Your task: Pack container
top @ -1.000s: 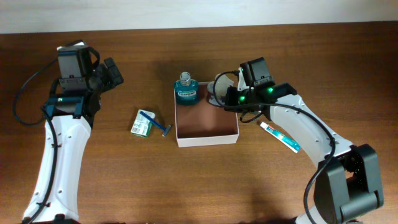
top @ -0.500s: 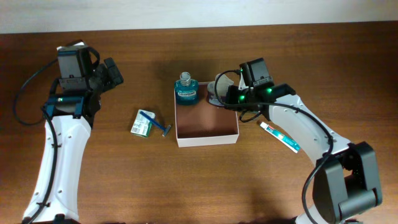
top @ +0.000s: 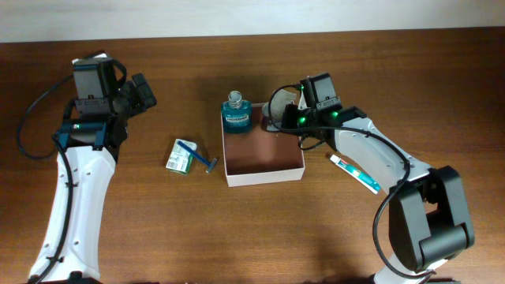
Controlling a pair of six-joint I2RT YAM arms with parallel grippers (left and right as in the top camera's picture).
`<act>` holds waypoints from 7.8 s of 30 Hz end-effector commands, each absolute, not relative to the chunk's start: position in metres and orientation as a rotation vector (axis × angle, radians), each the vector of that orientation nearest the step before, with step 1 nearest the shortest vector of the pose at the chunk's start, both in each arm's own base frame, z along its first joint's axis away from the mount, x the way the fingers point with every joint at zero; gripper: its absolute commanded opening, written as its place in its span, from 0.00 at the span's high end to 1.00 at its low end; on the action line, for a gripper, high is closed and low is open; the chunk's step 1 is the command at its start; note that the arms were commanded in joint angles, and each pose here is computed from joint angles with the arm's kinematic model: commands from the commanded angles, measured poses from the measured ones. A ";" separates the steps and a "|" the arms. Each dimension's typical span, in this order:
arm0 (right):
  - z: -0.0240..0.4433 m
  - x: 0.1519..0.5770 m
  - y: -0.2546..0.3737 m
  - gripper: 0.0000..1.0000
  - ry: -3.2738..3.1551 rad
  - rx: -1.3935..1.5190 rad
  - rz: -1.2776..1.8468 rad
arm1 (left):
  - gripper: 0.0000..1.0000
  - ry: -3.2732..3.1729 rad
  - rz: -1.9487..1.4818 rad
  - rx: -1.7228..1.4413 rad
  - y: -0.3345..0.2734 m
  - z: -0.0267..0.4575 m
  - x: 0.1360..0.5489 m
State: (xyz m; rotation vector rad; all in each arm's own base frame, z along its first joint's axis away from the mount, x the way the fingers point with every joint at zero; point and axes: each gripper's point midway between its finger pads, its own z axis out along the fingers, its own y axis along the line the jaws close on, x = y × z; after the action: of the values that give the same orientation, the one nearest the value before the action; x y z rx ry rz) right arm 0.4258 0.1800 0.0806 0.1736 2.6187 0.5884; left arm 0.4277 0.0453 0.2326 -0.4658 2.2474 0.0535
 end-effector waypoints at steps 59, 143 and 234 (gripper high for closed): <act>0.139 0.406 0.188 0.94 2.433 -0.488 0.521 | 0.01 2.232 0.050 -0.467 0.047 0.239 0.430; 0.085 0.319 0.033 0.58 2.997 -0.348 0.023 | 0.00 2.232 0.050 -0.467 0.047 0.239 0.430; 0.164 0.349 0.093 0.96 2.645 -0.684 0.478 | 0.01 2.232 0.050 -0.467 0.047 0.239 0.430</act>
State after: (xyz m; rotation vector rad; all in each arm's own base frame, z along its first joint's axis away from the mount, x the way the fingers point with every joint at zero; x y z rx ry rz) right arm 0.3440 0.0664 0.1134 -0.6621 2.7996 0.3348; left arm 0.4277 0.0453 0.2326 -0.4658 2.2474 0.0535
